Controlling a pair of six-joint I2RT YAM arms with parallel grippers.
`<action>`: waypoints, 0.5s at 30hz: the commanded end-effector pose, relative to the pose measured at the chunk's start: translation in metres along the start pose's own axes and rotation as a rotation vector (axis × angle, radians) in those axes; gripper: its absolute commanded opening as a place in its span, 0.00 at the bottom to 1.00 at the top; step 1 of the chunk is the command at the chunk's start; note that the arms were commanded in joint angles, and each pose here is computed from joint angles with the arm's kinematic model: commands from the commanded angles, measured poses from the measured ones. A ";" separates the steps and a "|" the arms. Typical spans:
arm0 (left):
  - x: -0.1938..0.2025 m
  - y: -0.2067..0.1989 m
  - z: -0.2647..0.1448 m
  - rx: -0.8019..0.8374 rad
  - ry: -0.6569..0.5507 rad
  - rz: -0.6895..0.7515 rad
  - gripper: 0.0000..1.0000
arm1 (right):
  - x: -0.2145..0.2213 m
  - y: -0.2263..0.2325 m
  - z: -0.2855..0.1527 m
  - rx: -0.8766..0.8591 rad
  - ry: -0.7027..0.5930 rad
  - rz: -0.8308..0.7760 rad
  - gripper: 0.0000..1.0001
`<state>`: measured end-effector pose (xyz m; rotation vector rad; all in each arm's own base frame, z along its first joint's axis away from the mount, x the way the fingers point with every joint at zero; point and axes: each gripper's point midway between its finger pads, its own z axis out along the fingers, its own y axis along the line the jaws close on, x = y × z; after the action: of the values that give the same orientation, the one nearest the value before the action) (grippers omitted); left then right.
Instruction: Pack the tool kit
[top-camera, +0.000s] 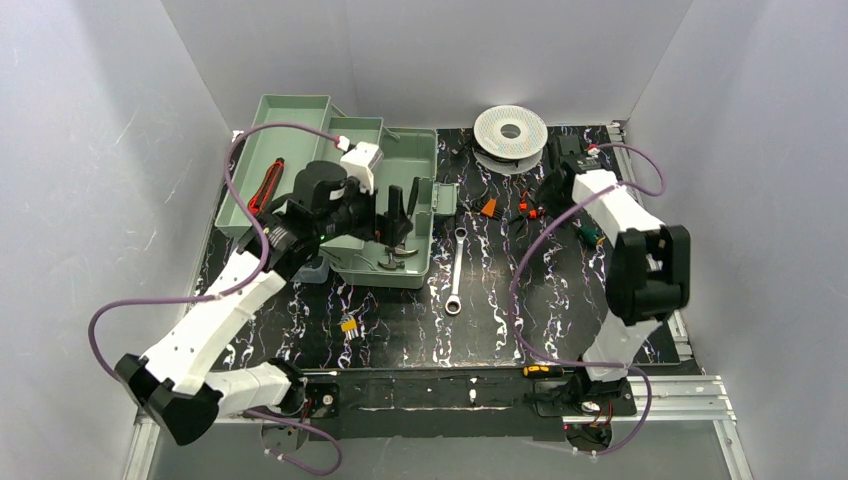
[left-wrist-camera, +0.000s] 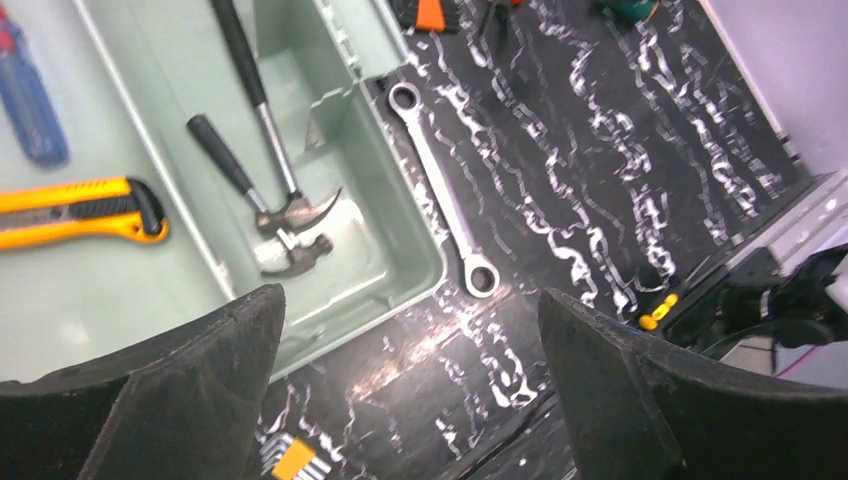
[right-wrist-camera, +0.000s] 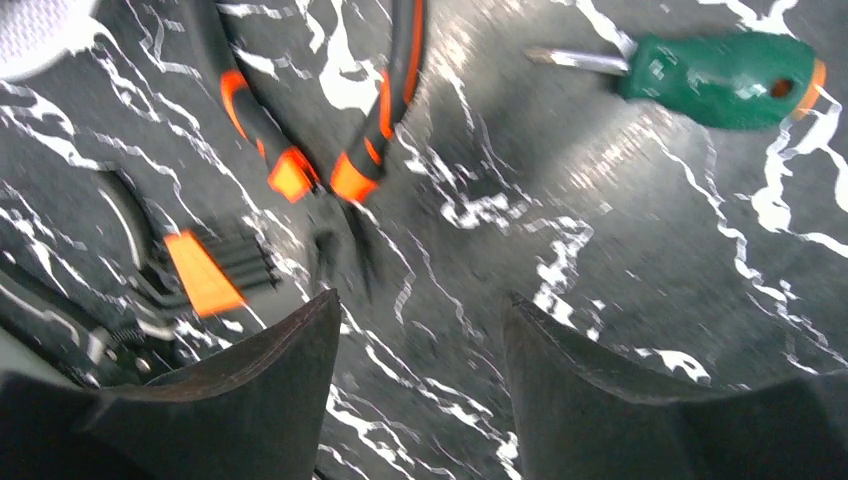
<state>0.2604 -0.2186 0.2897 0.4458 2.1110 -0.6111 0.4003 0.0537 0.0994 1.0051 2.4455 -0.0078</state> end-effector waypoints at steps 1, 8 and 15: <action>0.027 0.031 -0.026 -0.137 0.026 0.060 0.98 | -0.017 0.006 0.011 0.116 0.010 0.087 0.66; 0.028 0.060 -0.055 -0.271 -0.151 0.064 0.98 | -0.025 0.013 0.039 0.184 0.043 0.124 0.64; 0.038 0.062 -0.056 -0.255 -0.171 0.127 0.98 | -0.022 0.006 0.064 0.251 0.055 0.135 0.64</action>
<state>0.2287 -0.1375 0.2737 0.3476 1.9770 -0.3456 0.4422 0.0425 0.0548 1.2325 2.4991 -0.1821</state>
